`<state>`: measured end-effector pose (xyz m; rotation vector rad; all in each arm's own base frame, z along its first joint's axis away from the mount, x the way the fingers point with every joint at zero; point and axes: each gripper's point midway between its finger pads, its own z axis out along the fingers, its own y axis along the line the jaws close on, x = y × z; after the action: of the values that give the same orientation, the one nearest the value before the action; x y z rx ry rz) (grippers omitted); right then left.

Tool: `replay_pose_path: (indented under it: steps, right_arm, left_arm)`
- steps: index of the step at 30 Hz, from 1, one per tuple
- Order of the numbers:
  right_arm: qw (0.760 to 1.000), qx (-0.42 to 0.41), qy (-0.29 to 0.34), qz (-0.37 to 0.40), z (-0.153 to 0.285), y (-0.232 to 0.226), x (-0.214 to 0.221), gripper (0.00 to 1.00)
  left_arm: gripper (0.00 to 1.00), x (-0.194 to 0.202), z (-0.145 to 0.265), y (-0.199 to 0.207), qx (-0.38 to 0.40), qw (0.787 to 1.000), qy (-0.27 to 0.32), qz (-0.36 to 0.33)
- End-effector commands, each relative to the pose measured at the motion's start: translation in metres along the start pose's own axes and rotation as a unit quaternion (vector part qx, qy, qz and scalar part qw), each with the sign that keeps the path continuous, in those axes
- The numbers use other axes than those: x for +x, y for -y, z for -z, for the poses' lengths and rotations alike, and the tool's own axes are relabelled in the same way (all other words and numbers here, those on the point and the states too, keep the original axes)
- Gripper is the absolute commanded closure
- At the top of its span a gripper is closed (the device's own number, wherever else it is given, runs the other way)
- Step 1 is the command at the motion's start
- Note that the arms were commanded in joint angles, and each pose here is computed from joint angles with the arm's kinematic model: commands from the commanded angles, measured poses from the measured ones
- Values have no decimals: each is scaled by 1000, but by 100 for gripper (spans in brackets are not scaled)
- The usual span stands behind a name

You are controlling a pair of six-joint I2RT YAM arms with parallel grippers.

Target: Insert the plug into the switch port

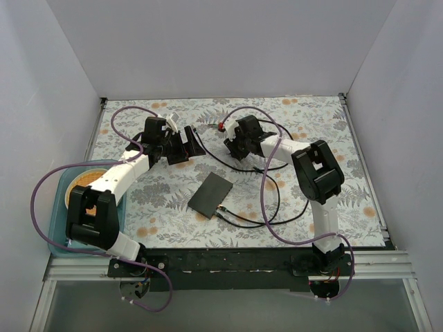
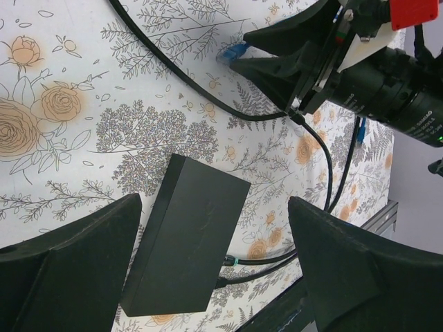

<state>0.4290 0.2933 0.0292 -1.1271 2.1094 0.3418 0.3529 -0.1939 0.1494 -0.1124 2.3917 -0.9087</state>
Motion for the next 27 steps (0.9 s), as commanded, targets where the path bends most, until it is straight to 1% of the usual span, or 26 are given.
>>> replay_pose_path:
  steps: [1, 3, 4, 7, 8, 10, 14, 19, 22, 23, 27]
  right_arm:
    - [999, -32, -22, -10, -11, -1, 9, 70]
    - [999, -37, -23, -15, -10, 0, 6, 78]
    - [999, -35, -19, -17, -7, 3, 3, 86]
    - [999, -39, 4, -22, 6, 5, -10, 95]
    - [999, -43, 11, -23, 10, 5, -14, 97]
    - [998, -46, 23, -24, 23, 5, -23, 99]
    - [997, -62, 42, -20, 47, -3, -35, 99]
    - [991, -111, 69, -26, 79, -29, -46, 99]
    - [983, -161, 79, -33, 94, -52, -42, 99]
    - [977, -195, 80, -40, 98, -66, -38, 99]
    - [956, -273, 89, -56, 112, -97, -34, 99]
  left_arm:
    - [14, 2, 4, 3, 11, 1000, 3, -11]
    - [14, 3, 4, 4, 13, 1000, 1, -11]
    - [14, 3, 4, 4, 14, 1000, 1, -11]
    - [14, 4, 6, 5, 17, 1000, 2, -12]
    - [14, 3, 7, 7, 20, 1000, 7, -14]
    - [14, 4, 9, 8, 25, 1000, 8, -15]
    - [14, 3, 14, 15, 43, 998, 21, -27]
    - [17, 7, 21, 30, 86, 995, 21, -38]
    - [19, 10, 25, 38, 113, 992, 25, -49]
    - [19, 12, 26, 44, 130, 990, 25, -57]
    - [22, 20, 26, 50, 150, 986, 27, -68]
